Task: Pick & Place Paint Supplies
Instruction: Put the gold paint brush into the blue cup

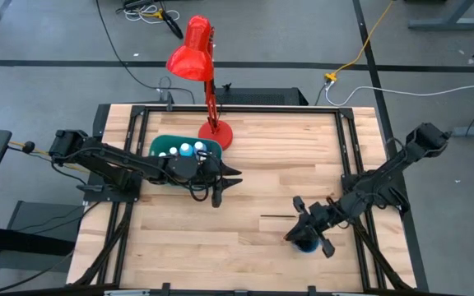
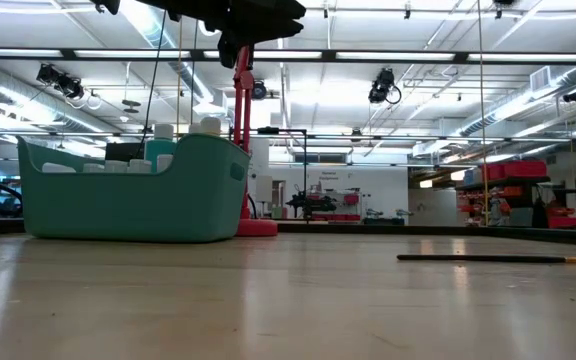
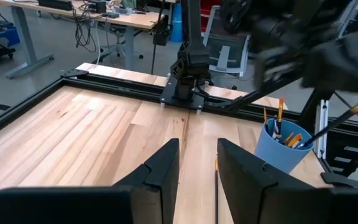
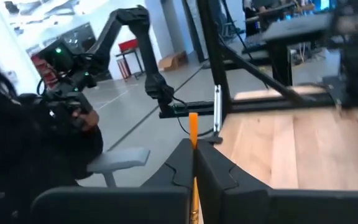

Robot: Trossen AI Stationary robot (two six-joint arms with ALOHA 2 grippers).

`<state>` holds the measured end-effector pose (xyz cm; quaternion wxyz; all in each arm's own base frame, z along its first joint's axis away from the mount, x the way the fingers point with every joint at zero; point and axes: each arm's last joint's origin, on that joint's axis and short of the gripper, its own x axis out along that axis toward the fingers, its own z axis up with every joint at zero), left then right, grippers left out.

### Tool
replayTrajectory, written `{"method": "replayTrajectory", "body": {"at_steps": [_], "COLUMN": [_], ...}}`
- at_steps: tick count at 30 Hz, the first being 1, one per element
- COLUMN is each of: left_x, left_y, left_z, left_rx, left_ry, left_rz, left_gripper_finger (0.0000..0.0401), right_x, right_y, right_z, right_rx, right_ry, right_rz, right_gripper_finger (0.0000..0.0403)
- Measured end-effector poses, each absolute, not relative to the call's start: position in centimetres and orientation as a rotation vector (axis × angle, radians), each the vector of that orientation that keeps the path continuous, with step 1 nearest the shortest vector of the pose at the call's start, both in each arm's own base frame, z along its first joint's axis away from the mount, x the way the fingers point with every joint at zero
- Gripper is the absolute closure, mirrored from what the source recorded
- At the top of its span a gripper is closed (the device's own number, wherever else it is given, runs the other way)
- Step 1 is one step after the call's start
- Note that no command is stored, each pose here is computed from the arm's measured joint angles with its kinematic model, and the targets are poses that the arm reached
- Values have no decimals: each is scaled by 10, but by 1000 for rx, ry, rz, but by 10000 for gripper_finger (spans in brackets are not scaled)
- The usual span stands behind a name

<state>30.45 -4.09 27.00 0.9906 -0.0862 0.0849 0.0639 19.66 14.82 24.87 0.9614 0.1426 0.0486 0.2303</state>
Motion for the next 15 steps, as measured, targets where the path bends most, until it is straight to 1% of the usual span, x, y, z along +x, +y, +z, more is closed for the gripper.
{"method": "replayTrajectory", "body": {"at_steps": [10,15], "left_x": [304,304], "left_y": [-41,-41], "left_z": [270,270], "left_rx": [-173,-173], "left_ry": [169,169], "left_rz": [134,136], "left_gripper_finger": [287,287], "right_x": [175,173], "right_y": [130,128], "right_z": [201,196], "right_rx": [298,283], "right_ry": [85,92], "right_rz": [431,433], "right_gripper_finger": [392,366]}}
